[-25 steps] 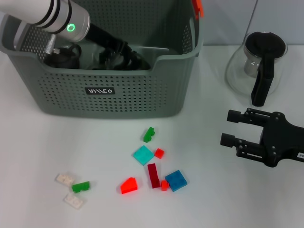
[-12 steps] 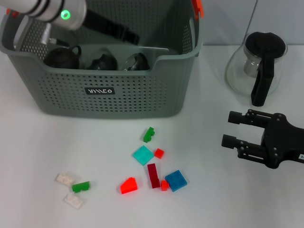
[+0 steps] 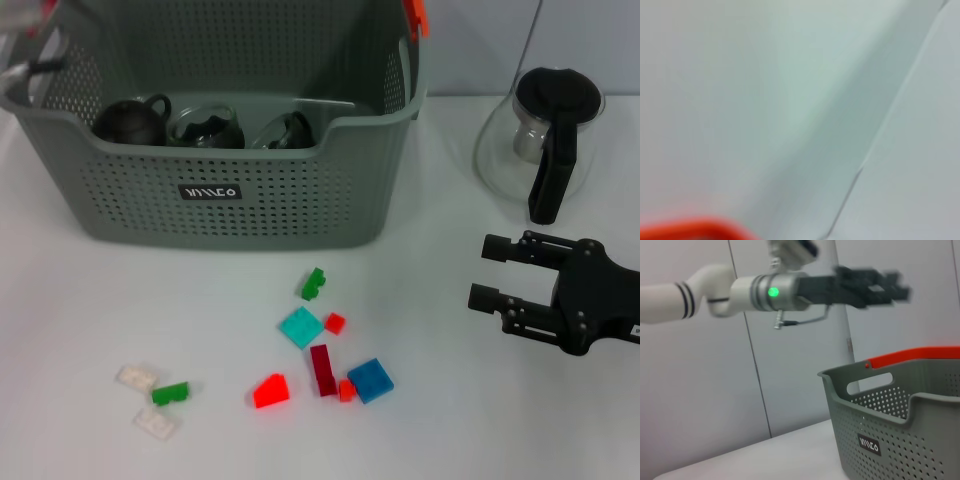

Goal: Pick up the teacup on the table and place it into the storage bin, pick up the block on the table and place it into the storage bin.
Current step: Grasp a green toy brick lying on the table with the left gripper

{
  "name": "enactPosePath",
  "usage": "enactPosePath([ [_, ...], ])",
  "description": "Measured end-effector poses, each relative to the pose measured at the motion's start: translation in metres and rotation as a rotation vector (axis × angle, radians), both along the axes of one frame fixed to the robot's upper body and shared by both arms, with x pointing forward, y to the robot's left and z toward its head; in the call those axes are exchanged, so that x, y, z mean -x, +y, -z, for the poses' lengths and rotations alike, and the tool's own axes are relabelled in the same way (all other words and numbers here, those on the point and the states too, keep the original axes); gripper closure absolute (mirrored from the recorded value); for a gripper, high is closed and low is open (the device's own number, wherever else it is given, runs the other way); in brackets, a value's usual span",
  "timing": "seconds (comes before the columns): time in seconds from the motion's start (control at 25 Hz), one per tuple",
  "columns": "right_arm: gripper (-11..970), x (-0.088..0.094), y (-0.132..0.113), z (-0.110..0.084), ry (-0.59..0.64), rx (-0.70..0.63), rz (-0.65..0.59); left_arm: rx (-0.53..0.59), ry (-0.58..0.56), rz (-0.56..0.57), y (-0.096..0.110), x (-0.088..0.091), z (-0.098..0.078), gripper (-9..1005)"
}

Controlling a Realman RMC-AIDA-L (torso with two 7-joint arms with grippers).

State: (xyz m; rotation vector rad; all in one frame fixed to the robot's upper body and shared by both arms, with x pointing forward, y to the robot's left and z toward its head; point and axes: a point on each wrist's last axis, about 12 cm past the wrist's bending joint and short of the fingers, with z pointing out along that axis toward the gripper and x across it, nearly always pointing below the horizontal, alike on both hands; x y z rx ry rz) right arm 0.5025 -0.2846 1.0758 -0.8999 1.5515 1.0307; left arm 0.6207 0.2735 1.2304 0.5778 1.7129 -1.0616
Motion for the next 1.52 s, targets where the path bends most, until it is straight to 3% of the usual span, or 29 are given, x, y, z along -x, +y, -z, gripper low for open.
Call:
enactPosePath([
  [0.08,285,0.0,0.0,0.0,0.001,-0.001,0.0,0.074,-0.058,0.034,0.018,0.021,0.007,481],
  [0.2,286,0.001,0.0,0.0,0.004,-0.002,0.001,0.082,-0.113,0.091,0.036,0.049,0.019,480],
  [0.4,286,-0.002,0.0,-0.002,0.015,-0.005,-0.003,-0.077,-0.159,0.158,0.054,0.093,0.048,487],
  [0.52,285,-0.003,0.0,-0.003,0.021,-0.004,-0.006,-0.212,-0.098,0.183,0.06,0.11,0.063,488],
  [0.84,286,-0.003,0.0,-0.003,0.024,-0.004,-0.009,-0.466,0.06,0.275,0.06,0.125,0.099,489],
  [1.12,286,-0.003,0.001,-0.003,0.025,-0.004,-0.01,-0.566,0.036,0.344,0.049,0.13,0.119,489],
  [1.52,285,-0.003,0.0,-0.002,0.026,-0.003,-0.005,-0.666,0.0,0.332,0.043,0.128,0.148,491],
])
